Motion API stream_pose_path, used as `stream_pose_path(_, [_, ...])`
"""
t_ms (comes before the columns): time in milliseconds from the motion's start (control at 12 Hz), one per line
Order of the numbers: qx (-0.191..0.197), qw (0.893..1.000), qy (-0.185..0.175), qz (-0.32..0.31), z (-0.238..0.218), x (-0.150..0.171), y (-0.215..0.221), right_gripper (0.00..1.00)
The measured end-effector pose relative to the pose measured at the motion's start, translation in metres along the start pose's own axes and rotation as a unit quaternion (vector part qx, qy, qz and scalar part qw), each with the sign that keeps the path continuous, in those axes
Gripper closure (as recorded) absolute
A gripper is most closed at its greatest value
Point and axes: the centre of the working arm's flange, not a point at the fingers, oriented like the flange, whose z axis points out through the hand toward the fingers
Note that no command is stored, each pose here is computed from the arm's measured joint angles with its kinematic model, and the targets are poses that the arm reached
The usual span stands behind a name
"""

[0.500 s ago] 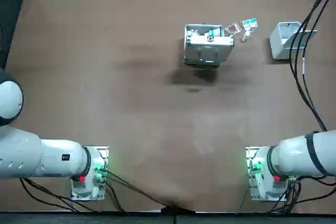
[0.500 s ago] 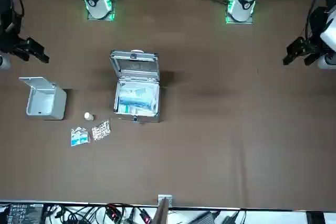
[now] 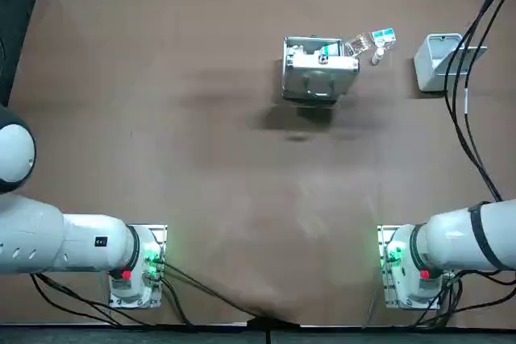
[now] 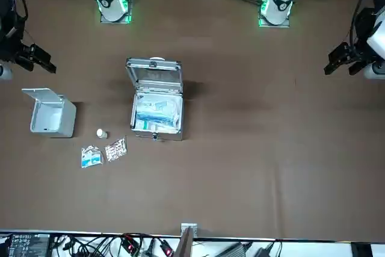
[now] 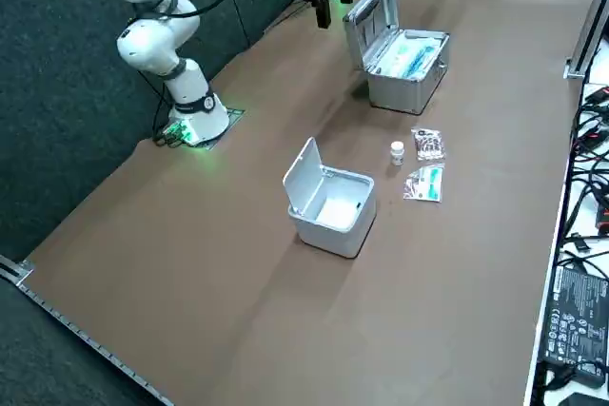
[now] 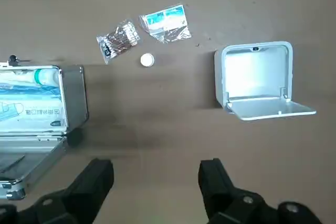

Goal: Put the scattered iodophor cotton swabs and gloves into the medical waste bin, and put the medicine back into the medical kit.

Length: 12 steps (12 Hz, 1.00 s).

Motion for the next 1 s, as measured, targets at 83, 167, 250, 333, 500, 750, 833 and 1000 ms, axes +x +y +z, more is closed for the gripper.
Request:
stream_pose_path(83, [0.000, 1.000, 0.002, 0.000, 0.000, 0.001, 0.000, 0.00])
stream_pose_path(167, [0.000, 1.000, 0.003, 0.000, 0.002, 0.003, -0.001, 0.00])
stream_pose_path(250, [0.000, 1.000, 0.002, -0.001, 0.007, 0.007, -0.002, 0.00])
stream_pose_path(333, [0.000, 1.000, 0.008, -0.003, 0.015, 0.015, -0.004, 0.00])
stream_pose_path(500, [0.000, 0.999, 0.040, -0.012, 0.039, 0.042, -0.009, 0.00])
stream_pose_path(750, [-0.004, 0.995, 0.069, -0.073, 0.105, 0.089, -0.030, 0.00])
stream_pose_path(833, [-0.007, 0.990, 0.066, -0.123, 0.159, 0.112, -0.044, 0.00])
stream_pose_path(1000, [-0.010, 0.982, 0.062, -0.178, 0.207, 0.127, -0.059, 0.00])
